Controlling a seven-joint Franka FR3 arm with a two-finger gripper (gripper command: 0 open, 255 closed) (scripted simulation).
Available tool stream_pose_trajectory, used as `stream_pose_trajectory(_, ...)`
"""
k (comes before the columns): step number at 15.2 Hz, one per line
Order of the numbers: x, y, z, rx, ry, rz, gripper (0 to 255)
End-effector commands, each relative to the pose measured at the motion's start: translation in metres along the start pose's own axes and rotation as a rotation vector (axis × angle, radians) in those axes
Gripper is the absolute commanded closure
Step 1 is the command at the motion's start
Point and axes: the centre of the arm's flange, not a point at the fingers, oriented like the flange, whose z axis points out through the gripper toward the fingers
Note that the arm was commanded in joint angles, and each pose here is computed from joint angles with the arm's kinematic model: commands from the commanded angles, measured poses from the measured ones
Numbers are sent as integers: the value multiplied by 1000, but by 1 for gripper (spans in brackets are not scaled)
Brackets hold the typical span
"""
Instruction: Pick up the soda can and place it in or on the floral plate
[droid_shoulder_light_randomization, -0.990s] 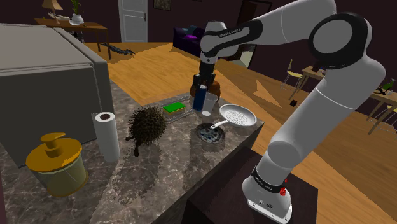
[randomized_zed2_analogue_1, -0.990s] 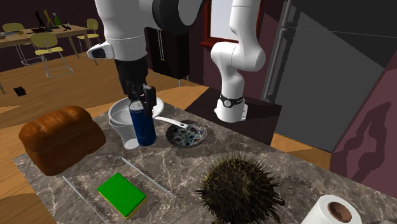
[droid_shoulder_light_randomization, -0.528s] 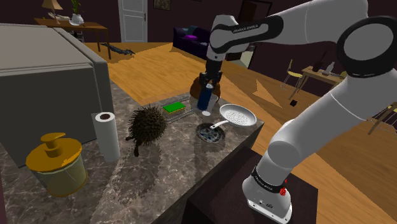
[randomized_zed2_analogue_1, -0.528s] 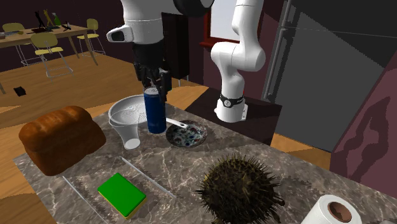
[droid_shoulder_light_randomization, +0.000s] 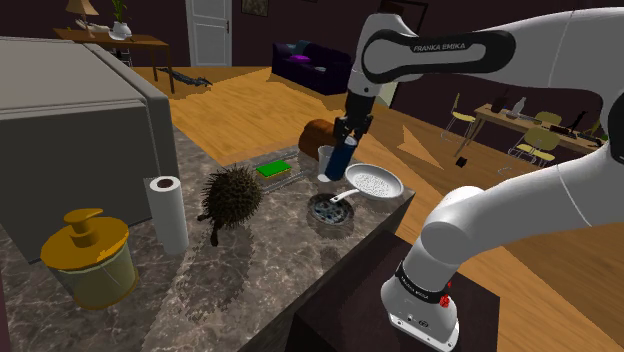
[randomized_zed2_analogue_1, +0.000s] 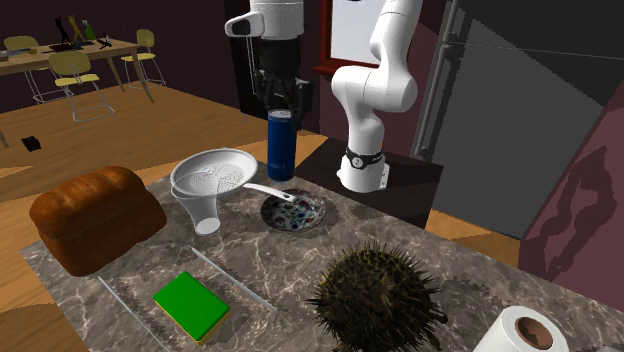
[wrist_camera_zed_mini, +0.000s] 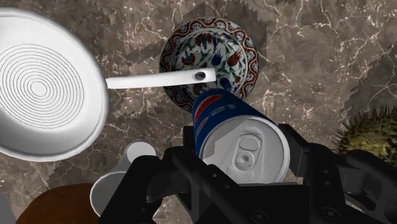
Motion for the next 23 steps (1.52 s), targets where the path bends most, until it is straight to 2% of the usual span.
stream_pose_trajectory(1,-15,-4,-5,-1,0,0,255)
stream_pose_trajectory(23,-15,-4,111,-1,0,0,255)
